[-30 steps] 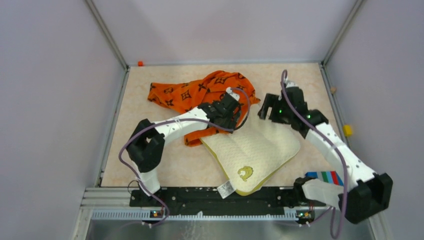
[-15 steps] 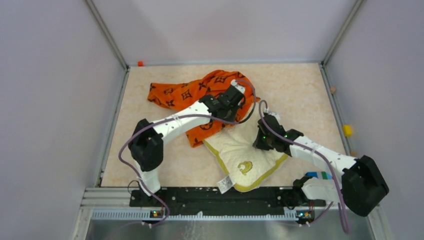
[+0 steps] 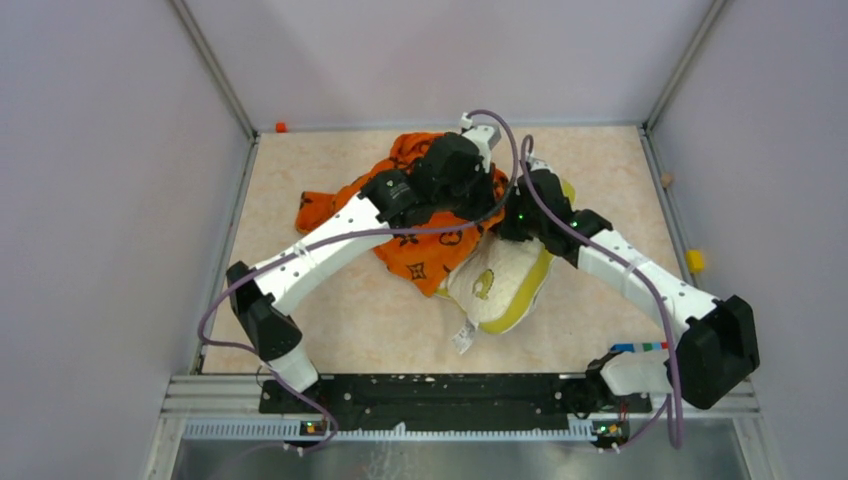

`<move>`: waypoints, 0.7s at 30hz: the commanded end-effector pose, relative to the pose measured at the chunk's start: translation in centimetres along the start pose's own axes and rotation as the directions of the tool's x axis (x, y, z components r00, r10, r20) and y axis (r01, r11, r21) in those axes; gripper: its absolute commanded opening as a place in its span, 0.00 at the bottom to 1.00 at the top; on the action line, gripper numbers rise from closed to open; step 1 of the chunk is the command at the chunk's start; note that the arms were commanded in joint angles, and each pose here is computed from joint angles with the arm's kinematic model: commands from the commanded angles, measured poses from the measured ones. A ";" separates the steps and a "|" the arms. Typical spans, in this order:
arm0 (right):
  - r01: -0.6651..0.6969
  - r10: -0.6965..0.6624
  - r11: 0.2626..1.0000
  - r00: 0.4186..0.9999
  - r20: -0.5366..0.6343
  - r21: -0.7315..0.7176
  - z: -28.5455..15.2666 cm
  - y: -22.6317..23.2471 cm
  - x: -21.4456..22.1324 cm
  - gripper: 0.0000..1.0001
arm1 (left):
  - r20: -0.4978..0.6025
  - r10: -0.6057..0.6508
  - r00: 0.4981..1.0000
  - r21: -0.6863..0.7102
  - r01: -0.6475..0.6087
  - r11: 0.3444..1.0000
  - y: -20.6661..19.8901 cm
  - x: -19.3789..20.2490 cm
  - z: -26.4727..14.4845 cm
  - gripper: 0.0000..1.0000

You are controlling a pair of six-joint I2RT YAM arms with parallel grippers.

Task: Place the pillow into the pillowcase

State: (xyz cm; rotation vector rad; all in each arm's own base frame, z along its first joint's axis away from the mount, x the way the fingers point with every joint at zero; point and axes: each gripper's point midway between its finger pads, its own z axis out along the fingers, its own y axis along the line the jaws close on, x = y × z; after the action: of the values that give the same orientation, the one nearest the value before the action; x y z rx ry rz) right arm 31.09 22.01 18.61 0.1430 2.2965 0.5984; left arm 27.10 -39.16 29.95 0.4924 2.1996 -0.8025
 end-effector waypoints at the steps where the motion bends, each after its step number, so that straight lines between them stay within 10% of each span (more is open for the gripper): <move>1: -0.012 0.022 0.996 0.994 0.103 -0.093 0.4 2.2 -2.6 0.00 | 0.092 -0.085 0.992 0.177 0.068 0.982 -2.0 -4.5 -0.1 0.00; 8: -0.001 0.000 0.994 1.000 0.010 0.113 2.6 -5.1 3.1 0.01 | -0.011 -0.092 0.996 0.066 0.092 0.994 5.0 -1.5 7.4 0.00; 12: 0.033 -0.042 0.983 0.998 0.044 0.181 0.5 -6.7 2.3 0.56 | -0.039 -0.090 0.995 0.024 0.091 0.996 7.6 -0.9 10.5 0.00; 21: 0.302 -0.308 0.947 0.950 0.045 0.104 -2.6 -2.7 2.6 0.77 | -0.064 -0.087 0.994 0.015 0.089 0.996 9.8 -0.9 12.8 0.11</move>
State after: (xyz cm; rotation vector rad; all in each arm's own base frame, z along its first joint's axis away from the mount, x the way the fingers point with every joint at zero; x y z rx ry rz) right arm 28.41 16.14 14.95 0.0911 2.3019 0.3063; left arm 37.99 -38.62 14.24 0.3818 2.4767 -0.7437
